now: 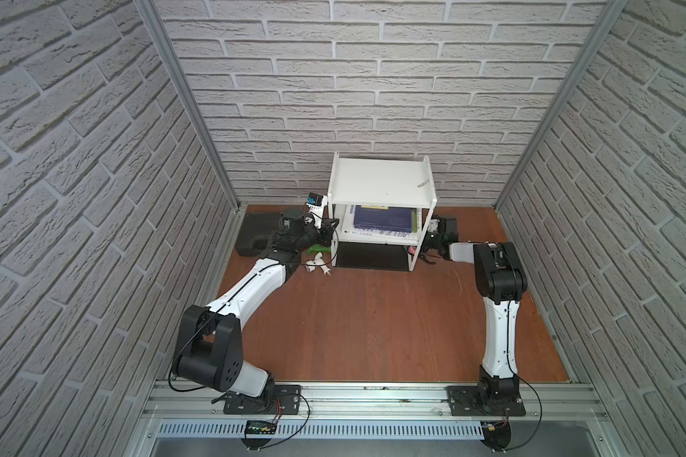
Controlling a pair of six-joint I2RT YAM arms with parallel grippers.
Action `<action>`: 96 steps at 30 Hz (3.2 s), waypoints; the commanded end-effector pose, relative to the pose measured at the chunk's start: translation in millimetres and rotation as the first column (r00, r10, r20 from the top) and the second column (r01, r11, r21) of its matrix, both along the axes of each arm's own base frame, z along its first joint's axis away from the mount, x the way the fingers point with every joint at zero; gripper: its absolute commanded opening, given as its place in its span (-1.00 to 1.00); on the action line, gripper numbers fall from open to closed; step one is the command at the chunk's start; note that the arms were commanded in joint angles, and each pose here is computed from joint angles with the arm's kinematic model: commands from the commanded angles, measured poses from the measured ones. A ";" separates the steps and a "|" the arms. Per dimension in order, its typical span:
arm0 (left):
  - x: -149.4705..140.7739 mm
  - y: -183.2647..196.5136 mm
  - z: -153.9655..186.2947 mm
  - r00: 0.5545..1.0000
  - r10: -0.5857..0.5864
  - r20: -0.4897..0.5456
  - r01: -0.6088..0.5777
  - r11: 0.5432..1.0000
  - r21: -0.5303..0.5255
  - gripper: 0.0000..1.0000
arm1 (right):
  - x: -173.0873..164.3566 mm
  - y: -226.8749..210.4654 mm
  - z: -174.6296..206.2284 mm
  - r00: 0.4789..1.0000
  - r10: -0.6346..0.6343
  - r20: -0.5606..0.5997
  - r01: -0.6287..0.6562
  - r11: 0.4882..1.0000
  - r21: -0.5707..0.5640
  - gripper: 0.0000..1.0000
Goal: Wipe the bookshelf clean with a cloth
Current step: Wipe the dust from the shelf.
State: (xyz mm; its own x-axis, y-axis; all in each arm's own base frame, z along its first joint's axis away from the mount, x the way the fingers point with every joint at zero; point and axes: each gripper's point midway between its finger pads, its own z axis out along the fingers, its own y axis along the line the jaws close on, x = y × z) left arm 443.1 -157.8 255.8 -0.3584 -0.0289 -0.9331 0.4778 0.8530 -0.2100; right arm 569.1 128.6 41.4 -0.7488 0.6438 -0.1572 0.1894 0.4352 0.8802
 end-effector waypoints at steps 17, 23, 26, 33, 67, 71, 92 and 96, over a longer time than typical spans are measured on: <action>-2.6 -7.2 -49.1 0.993 -0.002 -0.118 0.013 0.996 0.093 -1.00 | 49.4 -13.8 87.7 0.980 -0.086 0.180 0.054 0.982 0.178 -0.95; -3.7 -11.7 -51.9 0.992 -0.013 -0.126 0.024 0.995 0.093 -1.00 | -7.8 -17.6 13.0 0.998 -0.051 0.047 0.043 0.986 0.159 -0.95; -5.7 -15.5 -51.8 0.991 -0.025 -0.131 0.037 0.995 0.091 -1.00 | -42.2 -21.6 29.0 0.997 -0.014 0.080 -0.003 0.979 0.205 -0.95; -8.6 -39.9 -47.1 0.985 -0.106 -0.132 0.113 0.992 0.048 -1.00 | -139.7 -17.4 59.7 0.990 0.113 0.082 -0.123 0.984 0.131 -0.95; -123.7 -190.4 24.8 0.788 -0.595 0.158 0.590 0.803 0.087 0.08 | -288.8 144.8 277.1 0.392 0.623 0.677 -0.550 0.749 -0.371 -0.95; -96.8 -151.8 26.1 0.890 -0.425 0.163 0.430 0.903 0.008 -1.00 | -255.2 120.7 244.7 0.569 0.577 0.586 -0.367 0.816 -0.447 -0.86; -7.7 54.9 -55.1 0.909 0.258 -0.327 -0.335 0.920 -0.204 -1.00 | -135.5 1.9 249.1 0.670 0.333 0.663 0.379 0.614 -0.692 0.42; 16.1 43.2 -73.6 0.902 0.217 -0.373 -0.315 0.922 -0.225 -1.00 | -105.7 -1.7 260.0 0.625 0.275 0.730 0.484 0.598 -0.639 0.21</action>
